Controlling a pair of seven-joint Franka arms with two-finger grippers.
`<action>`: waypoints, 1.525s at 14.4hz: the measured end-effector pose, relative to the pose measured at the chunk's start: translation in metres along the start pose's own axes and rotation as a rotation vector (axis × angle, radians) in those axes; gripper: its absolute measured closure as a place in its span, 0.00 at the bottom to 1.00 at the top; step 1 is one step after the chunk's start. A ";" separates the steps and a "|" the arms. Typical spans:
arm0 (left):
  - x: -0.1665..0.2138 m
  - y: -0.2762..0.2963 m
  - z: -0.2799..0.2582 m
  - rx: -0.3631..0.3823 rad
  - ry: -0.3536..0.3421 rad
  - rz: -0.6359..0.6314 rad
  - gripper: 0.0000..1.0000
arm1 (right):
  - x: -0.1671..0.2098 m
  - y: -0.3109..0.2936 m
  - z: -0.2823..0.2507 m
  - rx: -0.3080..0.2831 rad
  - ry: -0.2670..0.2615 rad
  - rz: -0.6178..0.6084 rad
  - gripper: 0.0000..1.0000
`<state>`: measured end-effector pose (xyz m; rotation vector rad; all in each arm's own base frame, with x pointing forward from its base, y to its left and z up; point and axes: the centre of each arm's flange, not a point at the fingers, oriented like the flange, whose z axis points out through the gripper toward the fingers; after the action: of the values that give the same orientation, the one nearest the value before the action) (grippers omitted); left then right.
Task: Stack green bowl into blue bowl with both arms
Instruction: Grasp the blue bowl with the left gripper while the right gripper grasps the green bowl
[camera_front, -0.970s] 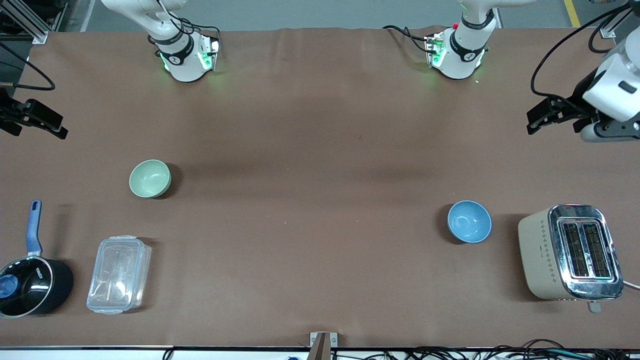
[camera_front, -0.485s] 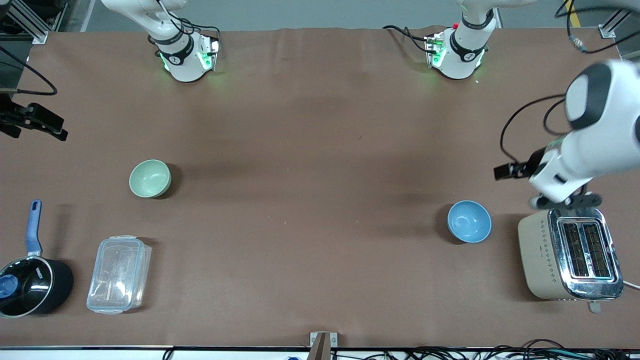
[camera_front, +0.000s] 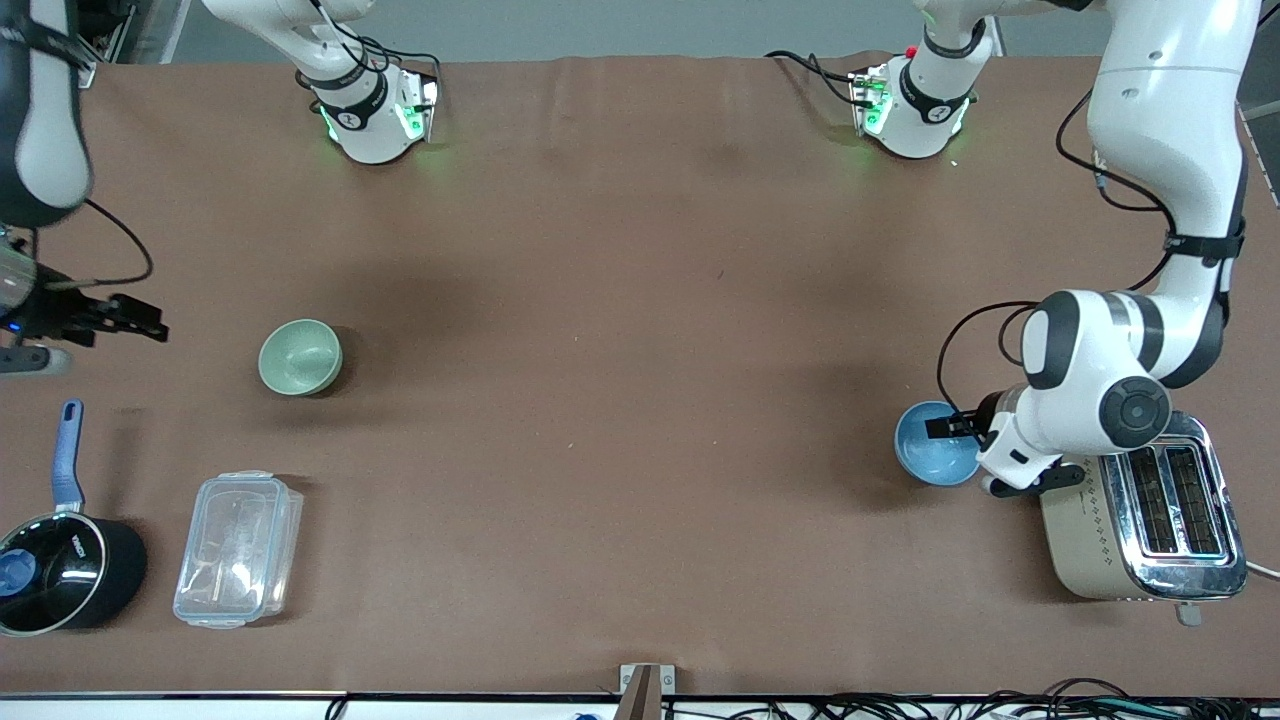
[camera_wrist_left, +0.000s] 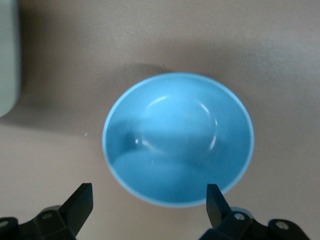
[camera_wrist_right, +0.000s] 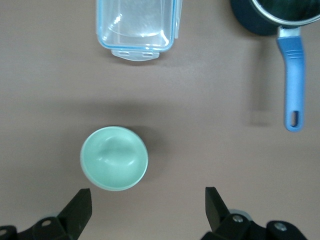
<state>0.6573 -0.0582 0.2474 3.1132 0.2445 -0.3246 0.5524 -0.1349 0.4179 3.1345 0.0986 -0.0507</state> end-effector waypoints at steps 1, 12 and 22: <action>0.004 -0.004 0.007 -0.003 0.006 -0.009 0.00 | -0.008 -0.002 0.032 -0.002 0.016 0.000 0.00; 0.019 -0.030 0.034 -0.018 0.014 -0.052 0.51 | -0.071 -0.029 0.221 -0.078 0.088 -0.026 0.18; -0.010 0.109 -0.004 -0.163 0.007 -0.274 0.95 | -0.065 -0.040 0.217 0.007 0.033 0.065 0.90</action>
<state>0.6650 -0.1674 0.2524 2.9194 0.6650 -0.2781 0.4785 -0.1002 0.2026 3.1435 -0.0029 0.0012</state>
